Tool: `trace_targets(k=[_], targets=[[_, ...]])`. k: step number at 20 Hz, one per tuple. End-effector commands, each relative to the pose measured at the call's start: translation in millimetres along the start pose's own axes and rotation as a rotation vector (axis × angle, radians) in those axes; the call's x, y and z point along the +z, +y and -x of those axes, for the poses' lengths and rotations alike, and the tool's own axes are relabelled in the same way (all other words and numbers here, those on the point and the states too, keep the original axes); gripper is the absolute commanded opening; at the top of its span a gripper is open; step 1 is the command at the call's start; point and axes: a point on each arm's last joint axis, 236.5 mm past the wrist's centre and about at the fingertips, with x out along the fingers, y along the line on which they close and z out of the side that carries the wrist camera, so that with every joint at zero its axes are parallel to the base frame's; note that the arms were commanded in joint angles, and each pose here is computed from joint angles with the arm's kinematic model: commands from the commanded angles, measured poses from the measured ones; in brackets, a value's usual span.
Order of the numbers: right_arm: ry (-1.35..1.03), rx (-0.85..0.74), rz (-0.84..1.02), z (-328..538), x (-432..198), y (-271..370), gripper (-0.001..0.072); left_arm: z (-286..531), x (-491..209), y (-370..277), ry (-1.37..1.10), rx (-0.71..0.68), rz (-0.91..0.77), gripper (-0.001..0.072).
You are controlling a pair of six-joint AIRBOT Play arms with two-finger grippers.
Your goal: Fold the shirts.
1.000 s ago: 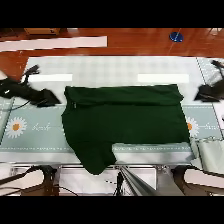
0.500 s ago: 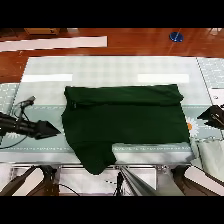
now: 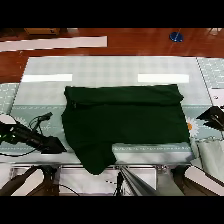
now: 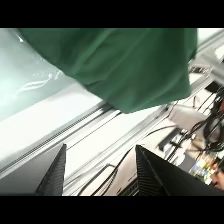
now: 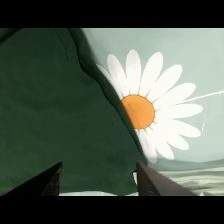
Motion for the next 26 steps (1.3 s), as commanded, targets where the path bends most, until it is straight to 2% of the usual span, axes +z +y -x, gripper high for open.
trace_targets(k=[1, 5, 12, 13, 14, 15, 16, 19, 21, 26], targets=[[-0.006, 0.000, -0.001, 0.0, 1.1, -0.1, 0.0552, -15.4, 4.3, 9.2, 0.035, 0.046, 0.005, 0.0499], [-0.002, 0.001, -0.001, 0.0, 0.3, 0.2, 0.0551, -29.6, 33.8, 17.0, -0.030, 0.073, 0.038, 0.0499], [-0.001, 0.001, -0.001, 0.0, 0.1, 0.2, 0.0543, -40.2, 65.9, 3.7, -0.130, 0.030, 0.071, 0.0495], [-0.001, 0.001, -0.001, 0.0, 0.1, 0.2, 0.0542, -42.0, 65.9, 1.0, -0.126, 0.027, 0.074, 0.0421], [-0.001, 0.001, -0.001, 0.0, 0.0, 0.3, 0.0543, -44.0, 65.0, -2.1, -0.119, 0.023, 0.067, 0.0216], [-0.001, 0.001, -0.002, 0.0, 0.0, 0.3, 0.0543, -46.1, 62.2, -4.3, -0.104, 0.023, 0.058, 0.0058], [-0.001, 0.001, -0.002, 0.0, -0.1, 0.3, 0.0543, -47.4, 59.6, -6.2, -0.091, 0.020, 0.051, 0.0024], [0.010, -0.007, -0.005, 0.0, -2.5, -1.6, 0.0545, -47.5, 55.1, -8.7, -0.072, 0.009, 0.052, 0.0023], [0.042, -0.066, -0.002, 0.7, -10.1, -15.8, 0.0616, -47.7, 52.4, -10.4, -0.060, 0.002, 0.052, 0.0023], [0.121, -0.053, -0.034, -14.0, -16.7, -24.3, 0.0613, -47.7, 52.6, -10.4, -0.061, 0.002, 0.049, 0.0023]])
